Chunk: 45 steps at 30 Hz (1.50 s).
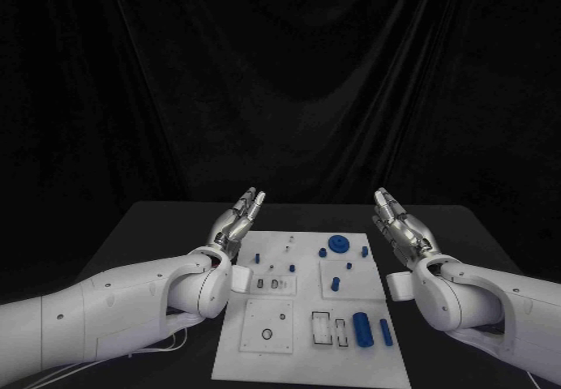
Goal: Assemble the parts on the task board
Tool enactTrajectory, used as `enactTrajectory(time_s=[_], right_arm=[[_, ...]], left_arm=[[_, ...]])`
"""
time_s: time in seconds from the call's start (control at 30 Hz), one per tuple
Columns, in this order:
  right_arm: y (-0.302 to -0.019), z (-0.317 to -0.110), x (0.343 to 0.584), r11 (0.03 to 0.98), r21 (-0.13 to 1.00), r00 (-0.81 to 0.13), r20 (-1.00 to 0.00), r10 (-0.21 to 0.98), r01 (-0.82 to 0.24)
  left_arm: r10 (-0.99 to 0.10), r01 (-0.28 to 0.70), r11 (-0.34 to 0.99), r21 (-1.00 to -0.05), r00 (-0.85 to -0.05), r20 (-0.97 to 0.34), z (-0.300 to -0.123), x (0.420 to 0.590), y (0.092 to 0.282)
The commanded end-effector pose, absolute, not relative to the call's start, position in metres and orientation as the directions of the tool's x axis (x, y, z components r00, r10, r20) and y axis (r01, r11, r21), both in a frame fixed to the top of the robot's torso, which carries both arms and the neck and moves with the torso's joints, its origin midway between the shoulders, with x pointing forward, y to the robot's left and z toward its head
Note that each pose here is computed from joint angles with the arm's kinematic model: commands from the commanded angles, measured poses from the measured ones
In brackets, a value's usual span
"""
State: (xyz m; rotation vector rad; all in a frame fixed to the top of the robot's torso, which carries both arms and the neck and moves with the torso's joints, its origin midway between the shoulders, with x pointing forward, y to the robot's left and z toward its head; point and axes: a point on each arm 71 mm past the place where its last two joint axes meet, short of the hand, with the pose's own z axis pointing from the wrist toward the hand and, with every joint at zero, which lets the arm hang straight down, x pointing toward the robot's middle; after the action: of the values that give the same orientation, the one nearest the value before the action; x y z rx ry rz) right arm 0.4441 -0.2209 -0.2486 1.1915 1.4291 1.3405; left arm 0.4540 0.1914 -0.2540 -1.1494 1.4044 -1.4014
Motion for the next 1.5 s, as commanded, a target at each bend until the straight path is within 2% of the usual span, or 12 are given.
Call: enactTrajectory(time_s=[0.03, 0.27, 0.6, 0.67, 0.7, 1.27, 1.5], right_arm=[[-0.213, -0.250, 0.437, -0.078, 0.984, -0.398, 0.138, 0.907, 0.163], [-0.224, -0.259, 0.421, -0.089, 0.965, -0.523, 0.209, 0.826, 0.246], [-0.229, -0.263, 0.414, -0.091, 0.955, -0.567, 0.242, 0.788, 0.282], [-0.229, -0.263, 0.414, -0.091, 0.955, -0.567, 0.242, 0.788, 0.282], [-0.229, -0.252, 0.404, -0.116, 0.961, -0.466, 0.224, 0.856, 0.250], [-0.235, -0.251, 0.403, -0.117, 0.962, -0.458, 0.223, 0.860, 0.248], [-0.235, -0.250, 0.403, -0.115, 0.963, -0.452, 0.218, 0.865, 0.244]], left_arm=[[-0.888, -0.013, -0.136, -0.991, -0.441, 0.127, -0.249, 0.450, 0.180], [-0.767, -0.060, -0.202, -0.978, -0.611, 0.196, -0.260, 0.439, 0.177], [-0.666, -0.109, -0.242, -0.964, -0.704, 0.246, -0.267, 0.431, 0.177], [-0.660, -0.112, -0.244, -0.963, -0.708, 0.249, -0.267, 0.430, 0.177], [-0.723, -0.111, -0.302, -0.947, -0.621, 0.303, -0.254, 0.429, 0.185], [-0.729, -0.107, -0.299, -0.948, -0.616, 0.300, -0.254, 0.430, 0.190], [-0.761, -0.075, -0.286, -0.955, -0.588, 0.274, -0.252, 0.430, 0.191]])
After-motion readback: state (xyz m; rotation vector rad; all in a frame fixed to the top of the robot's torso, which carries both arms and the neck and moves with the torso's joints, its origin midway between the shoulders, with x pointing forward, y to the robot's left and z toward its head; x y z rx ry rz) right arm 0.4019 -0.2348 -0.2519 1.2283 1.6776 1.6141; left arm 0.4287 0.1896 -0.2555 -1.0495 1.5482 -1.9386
